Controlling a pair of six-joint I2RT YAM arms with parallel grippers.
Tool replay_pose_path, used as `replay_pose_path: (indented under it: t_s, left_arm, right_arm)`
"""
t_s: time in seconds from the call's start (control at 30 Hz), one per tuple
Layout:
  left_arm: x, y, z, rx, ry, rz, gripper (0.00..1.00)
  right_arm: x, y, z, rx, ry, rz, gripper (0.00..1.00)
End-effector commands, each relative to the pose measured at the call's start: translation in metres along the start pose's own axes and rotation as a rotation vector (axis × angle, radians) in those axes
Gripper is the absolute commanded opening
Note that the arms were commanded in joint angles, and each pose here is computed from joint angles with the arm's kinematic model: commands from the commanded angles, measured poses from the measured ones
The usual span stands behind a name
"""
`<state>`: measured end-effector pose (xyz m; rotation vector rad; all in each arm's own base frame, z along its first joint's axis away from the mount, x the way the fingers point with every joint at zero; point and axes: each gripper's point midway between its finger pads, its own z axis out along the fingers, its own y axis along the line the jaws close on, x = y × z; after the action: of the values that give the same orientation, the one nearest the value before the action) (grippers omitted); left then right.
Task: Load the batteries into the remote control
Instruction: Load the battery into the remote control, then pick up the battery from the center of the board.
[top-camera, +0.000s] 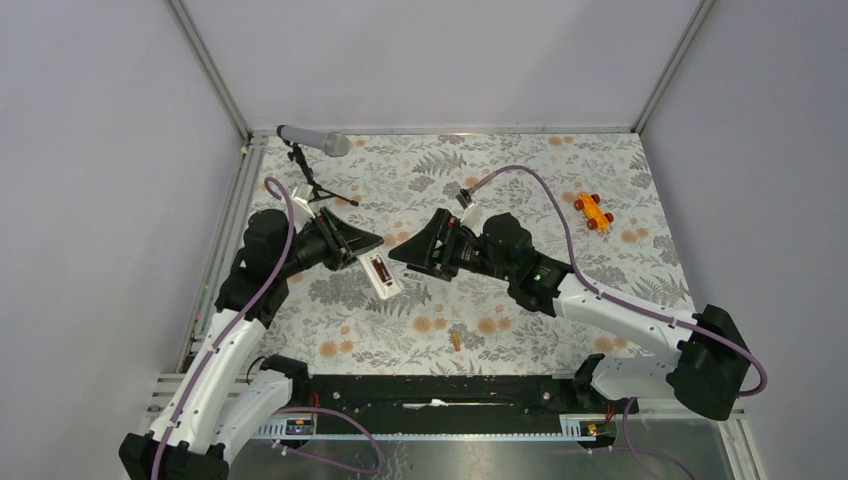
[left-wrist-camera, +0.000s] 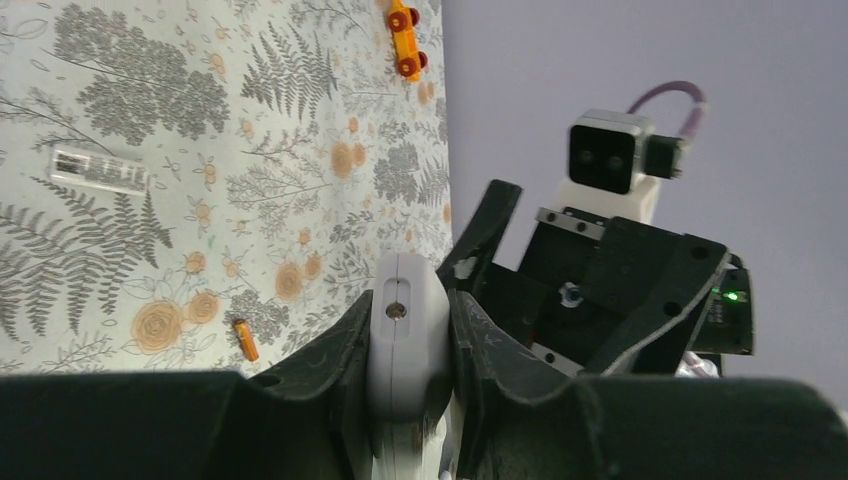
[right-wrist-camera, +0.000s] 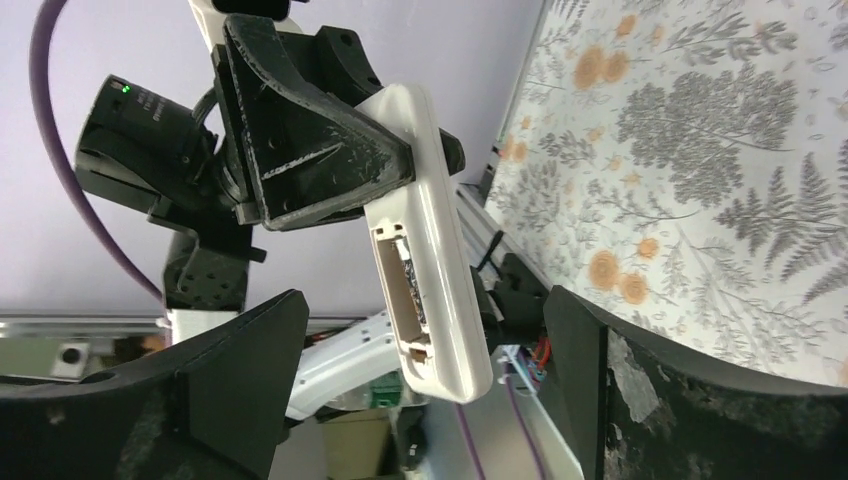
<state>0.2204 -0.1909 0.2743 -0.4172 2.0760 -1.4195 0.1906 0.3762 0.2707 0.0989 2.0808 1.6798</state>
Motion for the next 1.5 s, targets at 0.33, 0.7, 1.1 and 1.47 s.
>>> replay_pose_path:
  t_s: [0.33, 0.7, 1.1, 1.47]
  left_arm:
    - [-0.024, 0.015, -0.023, -0.162, -0.141, 0.226, 0.0]
    - [-0.041, 0.025, -0.052, -0.274, -0.292, 0.313, 0.0]
    - [-0.047, 0.01, -0.057, -0.22, -0.345, 0.358, 0.0]
    - [-0.051, -0.003, -0.062, -0.176, -0.377, 0.435, 0.0]
  right_arm:
    - [-0.037, -0.063, -0.062, 0.488, -0.063, -0.431, 0.93]
    - [0.009, -0.14, -0.081, 0.716, 0.278, -0.495, 0.77]
    - [0.07, -0.206, -0.087, 0.886, 0.478, -0.466, 0.62]
    - [0.091, -0.244, -0.094, 1.05, 0.549, -0.49, 0.42]
